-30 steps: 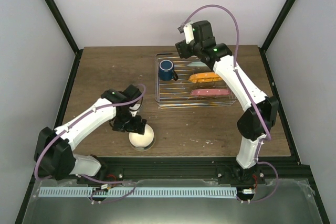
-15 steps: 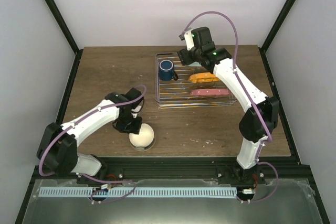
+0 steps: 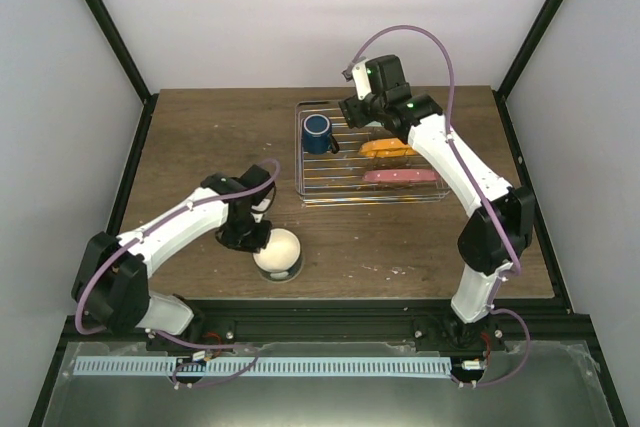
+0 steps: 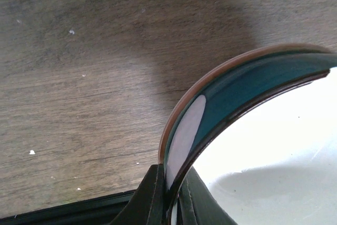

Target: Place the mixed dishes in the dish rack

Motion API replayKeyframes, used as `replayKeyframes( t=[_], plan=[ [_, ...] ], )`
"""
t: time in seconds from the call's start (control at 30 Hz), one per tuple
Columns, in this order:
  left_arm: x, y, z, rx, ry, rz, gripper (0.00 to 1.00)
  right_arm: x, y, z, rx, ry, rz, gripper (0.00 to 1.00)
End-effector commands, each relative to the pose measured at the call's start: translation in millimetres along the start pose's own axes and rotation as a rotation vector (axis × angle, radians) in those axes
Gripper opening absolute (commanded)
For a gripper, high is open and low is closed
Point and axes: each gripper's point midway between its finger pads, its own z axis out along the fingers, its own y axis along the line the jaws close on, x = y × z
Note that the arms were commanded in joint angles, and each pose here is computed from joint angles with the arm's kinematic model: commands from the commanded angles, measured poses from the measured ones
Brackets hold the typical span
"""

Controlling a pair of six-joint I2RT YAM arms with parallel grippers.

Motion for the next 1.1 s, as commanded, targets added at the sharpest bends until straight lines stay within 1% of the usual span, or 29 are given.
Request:
replayKeyframes(
  t=[0.0, 0.17, 0.37, 0.4, 0.5, 0.57, 0.73, 0.9, 1.07],
  plan=[
    [-19.7, -14.3, -24.0, 0.053, -0.082, 0.020, 0.00, -12.0, -5.4, -14.9, 0.016, -0.040, -0.003, 0.78],
    [-34.8, -21.2, -48.3, 0.098, -0.157, 0.041, 0.00, -11.1, -0.2, -14.9, -0.013, -0.039, 0.006, 0.78],
    [-54.7, -17.4, -81.5, 0.164, -0.292, 0.048, 0.00, -1.0, 28.7, -22.6, -0.185, 0.000, 0.032, 0.82],
    [-57.1, -16.0, -86.6, 0.166, -0.313, 0.053, 0.00, 0.0, 34.6, -25.5, -0.226, 0.001, 0.043, 0.84],
    [-66.8, -13.2, -103.4, 0.163, -0.377, 0.083, 0.00, 5.1, 49.2, -34.6, -0.347, 0.001, 0.101, 0.96],
    [-76.7, -11.2, -117.0, 0.151, -0.423, 0.098, 0.00, 6.4, 53.2, -41.0, -0.415, -0.004, 0.150, 0.99],
    [-112.2, -10.3, -149.1, 0.130, -0.545, 0.106, 0.00, 13.2, 67.8, -48.1, -0.588, 0.028, 0.235, 1.00],
    [-159.5, -3.3, -176.2, 0.099, -0.672, 0.088, 0.00, 6.3, 91.9, -63.2, -0.780, 0.026, 0.291, 1.00],
    [-204.2, -2.3, -202.2, 0.066, -0.758, 0.113, 0.00, 2.7, 108.2, -72.7, -0.932, 0.042, 0.369, 1.00]
  ],
)
